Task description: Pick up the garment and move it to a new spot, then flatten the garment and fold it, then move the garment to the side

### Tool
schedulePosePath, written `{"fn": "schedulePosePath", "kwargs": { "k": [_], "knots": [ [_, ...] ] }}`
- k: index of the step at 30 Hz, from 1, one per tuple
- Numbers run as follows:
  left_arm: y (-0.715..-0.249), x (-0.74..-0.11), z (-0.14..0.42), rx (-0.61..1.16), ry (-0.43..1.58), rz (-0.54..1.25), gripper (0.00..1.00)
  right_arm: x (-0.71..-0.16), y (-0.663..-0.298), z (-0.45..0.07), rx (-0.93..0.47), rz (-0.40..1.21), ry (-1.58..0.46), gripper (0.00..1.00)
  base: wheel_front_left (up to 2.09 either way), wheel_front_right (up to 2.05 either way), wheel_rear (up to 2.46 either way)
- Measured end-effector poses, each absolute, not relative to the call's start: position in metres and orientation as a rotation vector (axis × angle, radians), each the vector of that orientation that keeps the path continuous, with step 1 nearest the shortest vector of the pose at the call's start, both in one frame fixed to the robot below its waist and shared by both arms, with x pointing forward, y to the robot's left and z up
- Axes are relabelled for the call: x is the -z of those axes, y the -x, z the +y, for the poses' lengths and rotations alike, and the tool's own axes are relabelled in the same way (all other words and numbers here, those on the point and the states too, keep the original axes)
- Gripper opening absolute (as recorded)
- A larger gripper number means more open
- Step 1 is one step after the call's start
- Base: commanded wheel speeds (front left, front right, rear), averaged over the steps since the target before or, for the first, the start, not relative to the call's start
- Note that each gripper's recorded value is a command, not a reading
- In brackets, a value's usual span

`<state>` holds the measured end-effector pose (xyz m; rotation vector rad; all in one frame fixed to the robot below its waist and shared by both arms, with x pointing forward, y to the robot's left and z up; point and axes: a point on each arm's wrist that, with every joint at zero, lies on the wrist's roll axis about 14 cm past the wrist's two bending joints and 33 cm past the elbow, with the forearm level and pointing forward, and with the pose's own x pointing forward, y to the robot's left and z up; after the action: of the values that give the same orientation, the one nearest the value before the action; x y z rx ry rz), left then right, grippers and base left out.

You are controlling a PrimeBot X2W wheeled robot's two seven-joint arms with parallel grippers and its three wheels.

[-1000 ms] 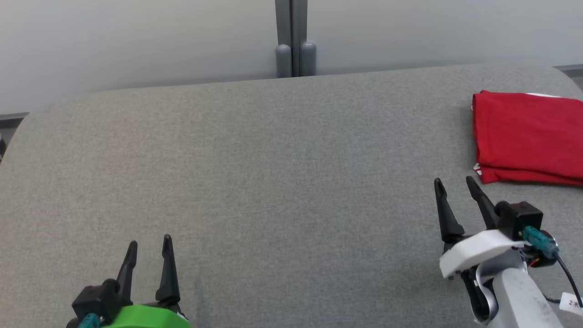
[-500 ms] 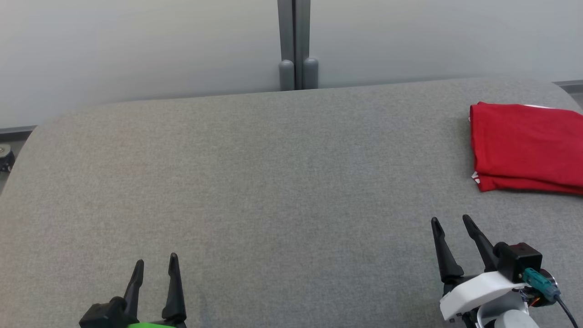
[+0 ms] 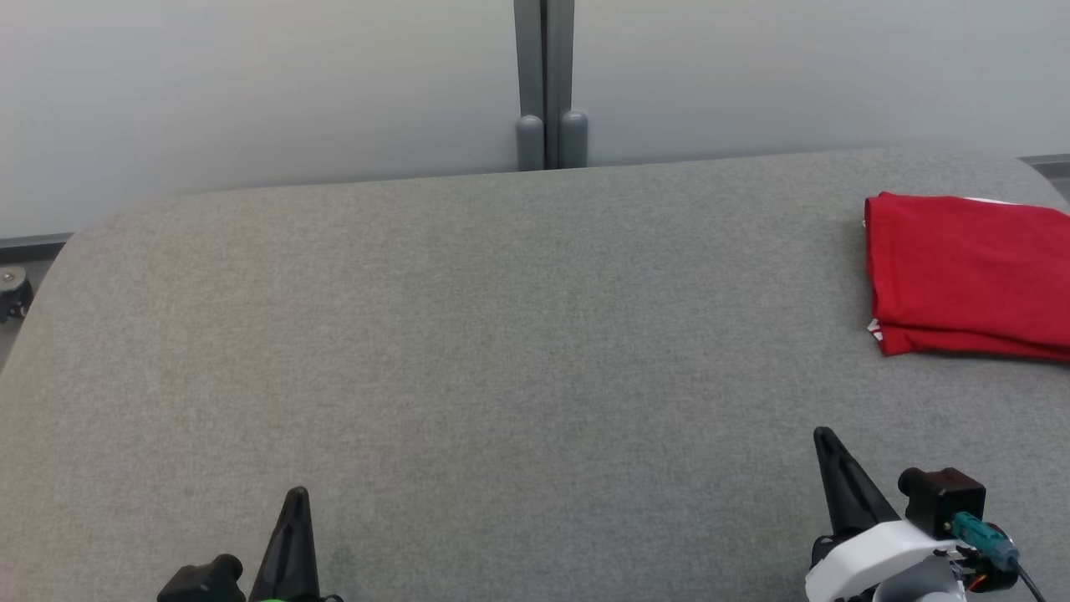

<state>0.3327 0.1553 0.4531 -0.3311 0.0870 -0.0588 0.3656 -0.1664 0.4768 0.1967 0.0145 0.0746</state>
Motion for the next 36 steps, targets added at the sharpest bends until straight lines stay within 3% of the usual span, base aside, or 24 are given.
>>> {"fn": "schedulePosePath", "kwargs": {
  "k": [36],
  "knots": [
    [-0.352, -0.46, 0.181, -0.074, 0.838, 0.112, 0.0, -0.474, -0.372, -0.19, 0.057, 0.065, -0.763, 0.0, 0.0, 0.0, 0.0]
  ]
}}
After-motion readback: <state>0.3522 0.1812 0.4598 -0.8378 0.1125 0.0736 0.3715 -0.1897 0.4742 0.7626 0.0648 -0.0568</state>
